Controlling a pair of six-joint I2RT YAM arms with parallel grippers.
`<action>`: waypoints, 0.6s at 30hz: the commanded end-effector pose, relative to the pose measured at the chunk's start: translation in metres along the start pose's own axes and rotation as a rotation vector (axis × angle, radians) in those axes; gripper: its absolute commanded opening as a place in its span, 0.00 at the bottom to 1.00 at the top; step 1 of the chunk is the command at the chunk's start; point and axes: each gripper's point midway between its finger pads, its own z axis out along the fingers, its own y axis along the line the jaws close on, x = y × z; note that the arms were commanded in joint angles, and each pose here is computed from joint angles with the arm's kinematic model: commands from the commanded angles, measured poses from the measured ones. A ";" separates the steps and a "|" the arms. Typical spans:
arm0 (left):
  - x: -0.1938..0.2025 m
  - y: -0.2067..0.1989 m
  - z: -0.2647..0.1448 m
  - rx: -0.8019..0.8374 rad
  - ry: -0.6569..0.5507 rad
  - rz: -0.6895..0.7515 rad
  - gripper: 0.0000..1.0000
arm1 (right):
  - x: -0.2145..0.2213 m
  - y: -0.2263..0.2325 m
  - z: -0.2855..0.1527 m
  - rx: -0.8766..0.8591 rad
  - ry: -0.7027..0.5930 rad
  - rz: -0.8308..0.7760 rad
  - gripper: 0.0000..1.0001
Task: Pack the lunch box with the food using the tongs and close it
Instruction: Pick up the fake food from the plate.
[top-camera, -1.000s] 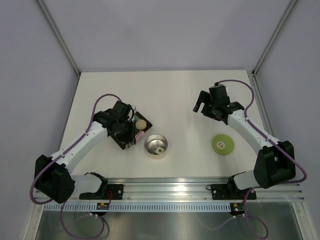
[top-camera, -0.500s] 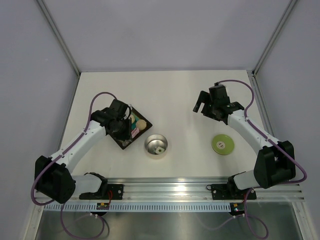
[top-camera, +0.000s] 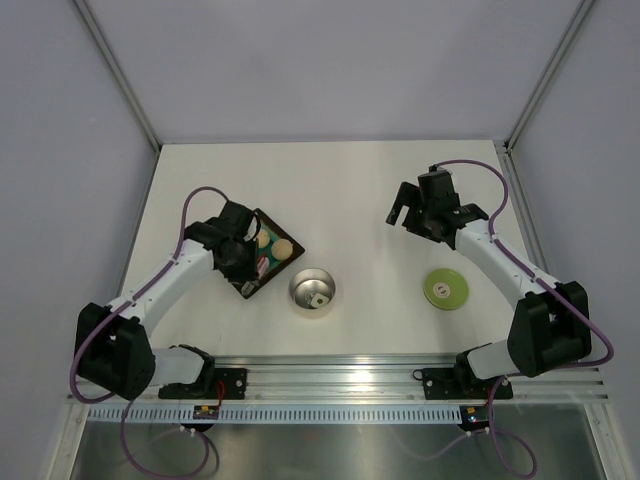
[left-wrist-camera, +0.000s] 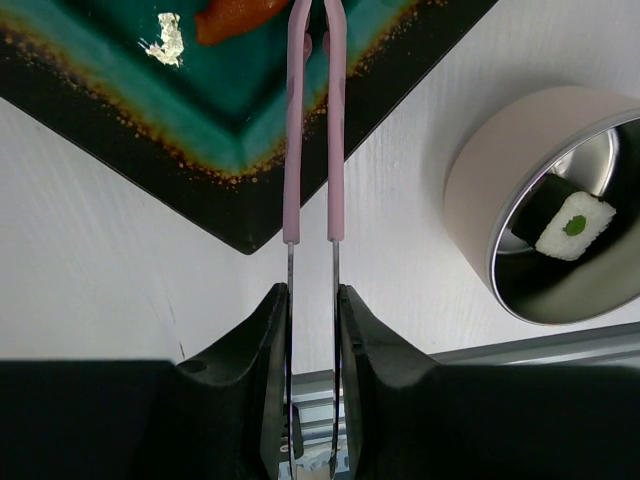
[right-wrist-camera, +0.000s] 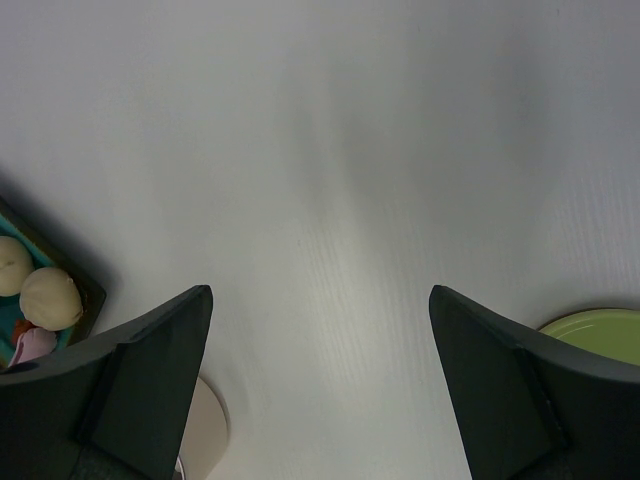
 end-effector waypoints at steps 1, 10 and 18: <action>-0.024 -0.005 -0.015 0.025 -0.121 -0.013 0.00 | -0.008 0.010 -0.008 -0.042 -0.033 0.005 0.97; -0.039 -0.015 -0.039 0.086 -0.176 -0.003 0.00 | -0.009 0.011 -0.006 -0.044 -0.030 0.006 0.97; -0.029 0.011 -0.042 -0.041 -0.151 0.042 0.09 | -0.010 0.009 -0.008 -0.032 -0.036 -0.002 0.97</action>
